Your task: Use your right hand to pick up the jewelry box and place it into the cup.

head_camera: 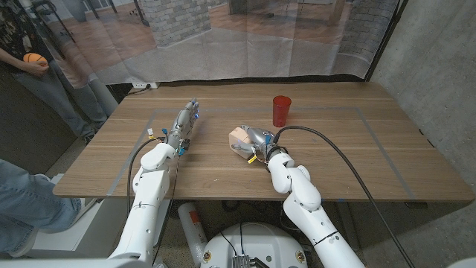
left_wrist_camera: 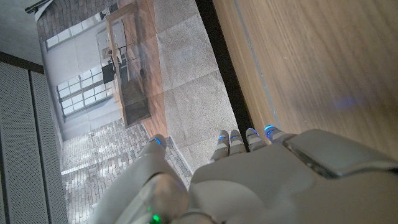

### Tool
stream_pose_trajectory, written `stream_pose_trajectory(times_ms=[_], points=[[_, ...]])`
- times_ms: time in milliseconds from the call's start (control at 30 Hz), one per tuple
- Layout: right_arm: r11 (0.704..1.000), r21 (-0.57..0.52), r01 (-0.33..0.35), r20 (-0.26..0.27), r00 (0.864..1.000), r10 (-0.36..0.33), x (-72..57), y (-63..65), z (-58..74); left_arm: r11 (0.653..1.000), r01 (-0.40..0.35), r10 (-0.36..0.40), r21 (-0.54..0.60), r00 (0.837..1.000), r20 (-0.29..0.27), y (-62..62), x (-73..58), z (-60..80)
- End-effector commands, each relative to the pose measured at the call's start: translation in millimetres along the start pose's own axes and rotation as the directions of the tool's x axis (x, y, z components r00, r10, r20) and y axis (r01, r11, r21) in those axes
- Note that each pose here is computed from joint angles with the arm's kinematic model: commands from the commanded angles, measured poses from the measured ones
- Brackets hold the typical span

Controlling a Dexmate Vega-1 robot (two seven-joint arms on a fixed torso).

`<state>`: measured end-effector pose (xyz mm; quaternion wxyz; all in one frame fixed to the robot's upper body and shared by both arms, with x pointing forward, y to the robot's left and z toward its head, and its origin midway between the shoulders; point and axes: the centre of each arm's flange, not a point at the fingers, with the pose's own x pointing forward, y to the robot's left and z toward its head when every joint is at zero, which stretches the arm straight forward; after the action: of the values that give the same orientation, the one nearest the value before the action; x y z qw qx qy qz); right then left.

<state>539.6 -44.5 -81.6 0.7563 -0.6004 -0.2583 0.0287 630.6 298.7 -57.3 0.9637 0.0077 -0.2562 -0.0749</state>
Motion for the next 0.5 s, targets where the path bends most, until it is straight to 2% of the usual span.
stream_pose_trajectory(times_ms=[33, 500], points=[[0.999, 0.012, 0.047, 0.007, 0.999, -0.048, -1.4, -2.3, -1.0, 1.0, 0.003, -0.003, 0.005, 1.0, 0.0, -2.9, -0.2, 1.9], [0.998, 0.012, 0.062, -0.007, 0.998, -0.062, -1.4, 0.3, -2.0, 1.0, 0.004, -0.004, 0.004, 1.0, -0.004, -4.4, 1.5, 0.8]])
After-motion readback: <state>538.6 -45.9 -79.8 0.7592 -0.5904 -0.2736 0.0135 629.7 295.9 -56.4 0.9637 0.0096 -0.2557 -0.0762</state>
